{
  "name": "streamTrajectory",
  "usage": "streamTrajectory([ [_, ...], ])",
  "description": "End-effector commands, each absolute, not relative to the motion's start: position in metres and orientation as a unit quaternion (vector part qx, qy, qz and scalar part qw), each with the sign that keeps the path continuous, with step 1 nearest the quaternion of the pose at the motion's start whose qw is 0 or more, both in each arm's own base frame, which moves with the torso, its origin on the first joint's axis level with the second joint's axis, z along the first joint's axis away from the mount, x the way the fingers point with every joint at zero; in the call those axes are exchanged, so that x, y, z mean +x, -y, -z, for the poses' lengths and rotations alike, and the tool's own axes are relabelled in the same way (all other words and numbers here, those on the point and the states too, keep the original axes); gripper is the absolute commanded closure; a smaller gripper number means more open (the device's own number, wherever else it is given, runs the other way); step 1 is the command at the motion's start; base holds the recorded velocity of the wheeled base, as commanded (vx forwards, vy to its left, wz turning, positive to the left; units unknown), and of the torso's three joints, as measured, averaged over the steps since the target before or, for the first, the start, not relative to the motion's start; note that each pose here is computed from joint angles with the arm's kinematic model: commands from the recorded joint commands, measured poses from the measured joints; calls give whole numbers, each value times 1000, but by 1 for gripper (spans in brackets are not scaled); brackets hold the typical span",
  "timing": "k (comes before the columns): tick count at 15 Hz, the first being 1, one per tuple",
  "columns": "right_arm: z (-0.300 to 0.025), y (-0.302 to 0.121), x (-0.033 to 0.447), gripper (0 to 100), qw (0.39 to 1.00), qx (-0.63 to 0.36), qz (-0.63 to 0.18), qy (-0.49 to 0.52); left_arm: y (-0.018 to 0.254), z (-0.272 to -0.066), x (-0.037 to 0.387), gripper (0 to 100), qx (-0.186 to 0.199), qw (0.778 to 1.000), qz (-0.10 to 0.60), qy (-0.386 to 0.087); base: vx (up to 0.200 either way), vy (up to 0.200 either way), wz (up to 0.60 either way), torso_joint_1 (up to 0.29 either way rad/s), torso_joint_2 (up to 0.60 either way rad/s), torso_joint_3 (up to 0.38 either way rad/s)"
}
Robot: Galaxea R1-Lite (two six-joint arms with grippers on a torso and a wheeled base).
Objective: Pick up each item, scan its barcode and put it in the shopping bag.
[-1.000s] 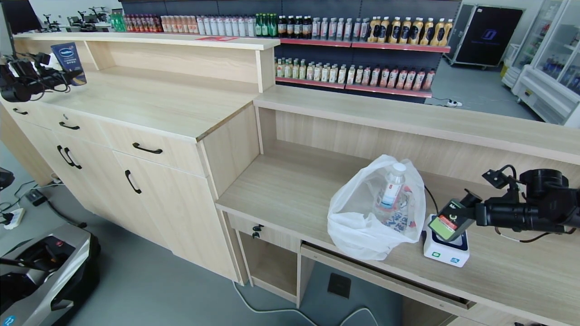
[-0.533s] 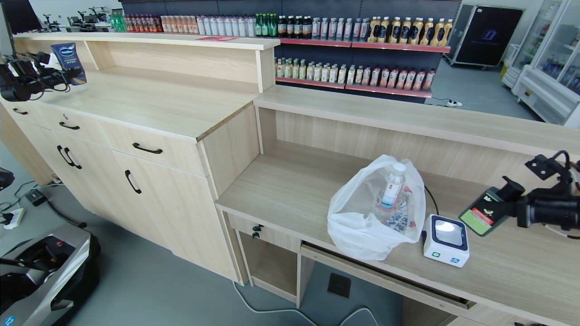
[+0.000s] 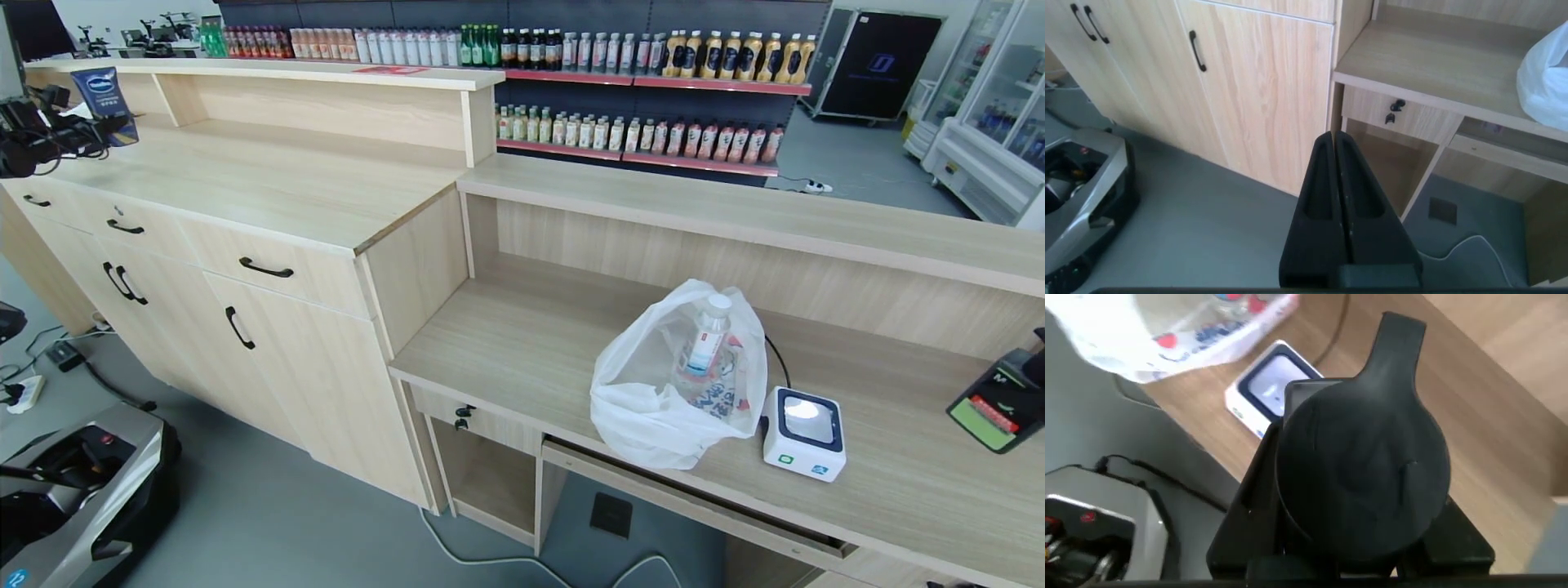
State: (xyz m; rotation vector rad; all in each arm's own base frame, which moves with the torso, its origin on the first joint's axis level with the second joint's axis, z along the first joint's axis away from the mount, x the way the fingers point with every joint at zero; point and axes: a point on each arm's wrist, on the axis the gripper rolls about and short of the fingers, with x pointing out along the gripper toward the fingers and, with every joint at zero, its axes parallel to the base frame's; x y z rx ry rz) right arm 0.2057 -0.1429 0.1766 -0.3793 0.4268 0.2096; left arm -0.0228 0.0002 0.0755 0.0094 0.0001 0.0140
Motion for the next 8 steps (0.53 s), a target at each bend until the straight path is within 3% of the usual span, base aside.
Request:
streamTrajectory([
  [1, -193, 122, 220, 100, 961, -173, -61, -208, 0, -75, -23, 100, 5, 1000, -8, 0, 0, 0, 600, -2, 2, 12],
  [3, -195, 91, 251, 100, 972, -143, -16, -188, 0, -75, -23, 100, 5, 1000, -8, 0, 0, 0, 600, 0, -7, 5],
  [4, -192, 76, 266, 100, 978, -109, -40, -174, 0, -75, -23, 100, 5, 1000, -8, 0, 0, 0, 600, 2, -2, 2],
  [8, -148, 51, 302, 100, 962, -126, -109, -214, 0, -75, -23, 100, 5, 1000, -8, 0, 0, 0, 0, 0, 0, 0],
])
